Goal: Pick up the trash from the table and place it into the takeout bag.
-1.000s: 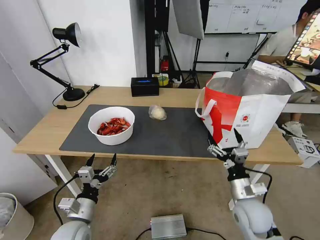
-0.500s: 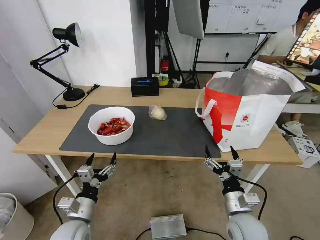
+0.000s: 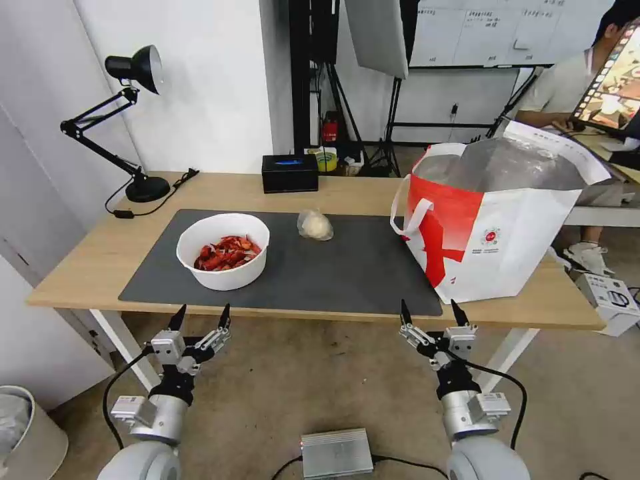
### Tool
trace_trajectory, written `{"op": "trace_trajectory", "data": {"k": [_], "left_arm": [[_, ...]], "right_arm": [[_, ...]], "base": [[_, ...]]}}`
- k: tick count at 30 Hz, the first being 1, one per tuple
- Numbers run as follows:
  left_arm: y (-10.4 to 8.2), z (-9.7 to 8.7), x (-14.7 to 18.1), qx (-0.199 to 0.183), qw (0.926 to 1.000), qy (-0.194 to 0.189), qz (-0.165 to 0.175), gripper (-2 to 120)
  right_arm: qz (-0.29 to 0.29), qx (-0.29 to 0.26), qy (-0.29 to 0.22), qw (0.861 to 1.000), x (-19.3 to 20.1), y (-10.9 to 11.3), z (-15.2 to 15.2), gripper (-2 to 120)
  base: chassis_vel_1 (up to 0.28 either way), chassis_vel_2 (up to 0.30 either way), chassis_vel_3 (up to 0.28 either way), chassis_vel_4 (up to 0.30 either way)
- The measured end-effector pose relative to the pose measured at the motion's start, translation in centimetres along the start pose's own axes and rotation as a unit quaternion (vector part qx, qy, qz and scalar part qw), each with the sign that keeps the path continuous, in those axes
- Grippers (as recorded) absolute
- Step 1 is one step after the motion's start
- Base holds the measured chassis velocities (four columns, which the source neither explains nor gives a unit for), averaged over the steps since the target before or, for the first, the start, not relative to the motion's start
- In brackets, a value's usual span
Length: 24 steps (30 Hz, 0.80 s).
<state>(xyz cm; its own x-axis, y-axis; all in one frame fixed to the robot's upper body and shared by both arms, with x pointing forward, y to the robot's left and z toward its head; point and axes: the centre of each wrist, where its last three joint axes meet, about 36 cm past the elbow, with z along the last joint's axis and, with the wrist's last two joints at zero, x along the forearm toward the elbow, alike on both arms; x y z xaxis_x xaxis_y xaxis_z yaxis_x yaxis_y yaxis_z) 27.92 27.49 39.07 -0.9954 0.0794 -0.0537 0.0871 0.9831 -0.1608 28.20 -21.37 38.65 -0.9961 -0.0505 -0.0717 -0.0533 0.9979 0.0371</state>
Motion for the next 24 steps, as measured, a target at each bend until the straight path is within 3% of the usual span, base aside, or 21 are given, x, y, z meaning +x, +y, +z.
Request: {"op": "trace_trajectory", "data": {"k": [10,24], "left_arm": [[0.2,-0.1,0.0,-0.002,1.0,-0.001,-0.001,100],[0.1,0.2,1.5,0.001,0.9999,0.002,-0.013,100]], "right_arm": [[-0.013,-0.013,0.001,1.0,-0.3,0.7,0.3,100],[-0.067,-0.046,-0.043,0.996,-5.9,2.1,0.0,98]], "base": [[0.0,0.0,0.0,0.0],[0.0,0.0,0.0,0.0]]}}
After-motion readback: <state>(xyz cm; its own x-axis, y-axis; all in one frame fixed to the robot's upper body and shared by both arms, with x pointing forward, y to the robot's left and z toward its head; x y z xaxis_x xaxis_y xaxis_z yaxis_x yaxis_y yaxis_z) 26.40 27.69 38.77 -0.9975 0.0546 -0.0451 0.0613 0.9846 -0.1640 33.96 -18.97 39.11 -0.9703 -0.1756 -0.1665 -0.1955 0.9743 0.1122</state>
